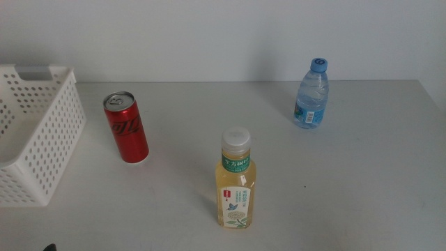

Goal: Use arms to grab the bottles and put them into the dustbin to the left of the table.

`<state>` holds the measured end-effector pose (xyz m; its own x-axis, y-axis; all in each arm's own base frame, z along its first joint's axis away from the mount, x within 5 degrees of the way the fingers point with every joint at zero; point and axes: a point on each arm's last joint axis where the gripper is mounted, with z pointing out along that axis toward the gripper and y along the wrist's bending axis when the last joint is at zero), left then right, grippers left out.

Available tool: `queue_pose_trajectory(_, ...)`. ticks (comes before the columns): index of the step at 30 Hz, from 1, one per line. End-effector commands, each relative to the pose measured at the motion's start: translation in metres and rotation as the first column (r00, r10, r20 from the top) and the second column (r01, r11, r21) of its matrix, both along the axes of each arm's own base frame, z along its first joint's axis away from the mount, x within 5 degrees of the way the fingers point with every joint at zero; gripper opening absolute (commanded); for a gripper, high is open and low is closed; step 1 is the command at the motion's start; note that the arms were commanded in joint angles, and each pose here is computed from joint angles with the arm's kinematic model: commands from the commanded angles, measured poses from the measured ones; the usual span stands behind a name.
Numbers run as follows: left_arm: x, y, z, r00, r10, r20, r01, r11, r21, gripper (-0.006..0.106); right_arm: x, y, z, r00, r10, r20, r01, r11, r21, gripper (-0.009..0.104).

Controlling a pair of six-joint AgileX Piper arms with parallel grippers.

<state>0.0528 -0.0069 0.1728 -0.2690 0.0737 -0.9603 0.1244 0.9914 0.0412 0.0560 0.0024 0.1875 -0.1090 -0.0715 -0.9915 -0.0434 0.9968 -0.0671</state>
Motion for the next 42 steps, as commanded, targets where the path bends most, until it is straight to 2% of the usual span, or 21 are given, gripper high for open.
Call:
queue_pose_trajectory(1,0.002,0.000,0.010,0.994,0.006,0.106,-0.002,0.999,-0.038,0.092,-0.001,-0.001,0.011,0.995,-0.006,0.103,0.007,1.000,-0.005,0.094)
queue_pose_trajectory(8,0.024,-0.008,0.024,0.979,-0.072,0.191,0.082,0.995,-0.050,0.092,-0.001,-0.001,0.011,0.995,-0.006,0.103,0.007,1.000,-0.005,0.094)
queue_pose_trajectory(15,0.056,-0.024,0.022,0.969,-0.145,0.200,0.155,0.987,-0.036,0.092,-0.001,-0.001,0.011,0.995,-0.006,0.103,0.007,1.000,-0.005,0.094)
queue_pose_trajectory(21,0.080,-0.033,0.013,0.959,-0.154,0.239,0.160,0.987,-0.009,0.092,-0.001,-0.001,0.011,0.995,-0.006,0.103,0.007,1.000,-0.005,0.094)
queue_pose_trajectory(28,0.094,-0.037,0.009,0.930,-0.133,0.343,0.153,0.988,-0.033,0.092,-0.001,-0.001,0.011,0.995,-0.006,0.103,0.007,1.000,-0.005,0.094)
queue_pose_trajectory(33,0.098,-0.038,-0.002,0.953,-0.132,0.274,0.154,0.986,-0.060,0.092,-0.001,-0.001,0.011,0.995,-0.006,0.103,0.007,1.000,-0.005,0.094)
queue_pose_trajectory(42,0.098,-0.040,-0.002,0.952,-0.146,0.271,0.169,0.983,-0.066,0.092,-0.001,-0.001,0.011,0.995,-0.006,0.103,0.007,1.000,-0.005,0.094)
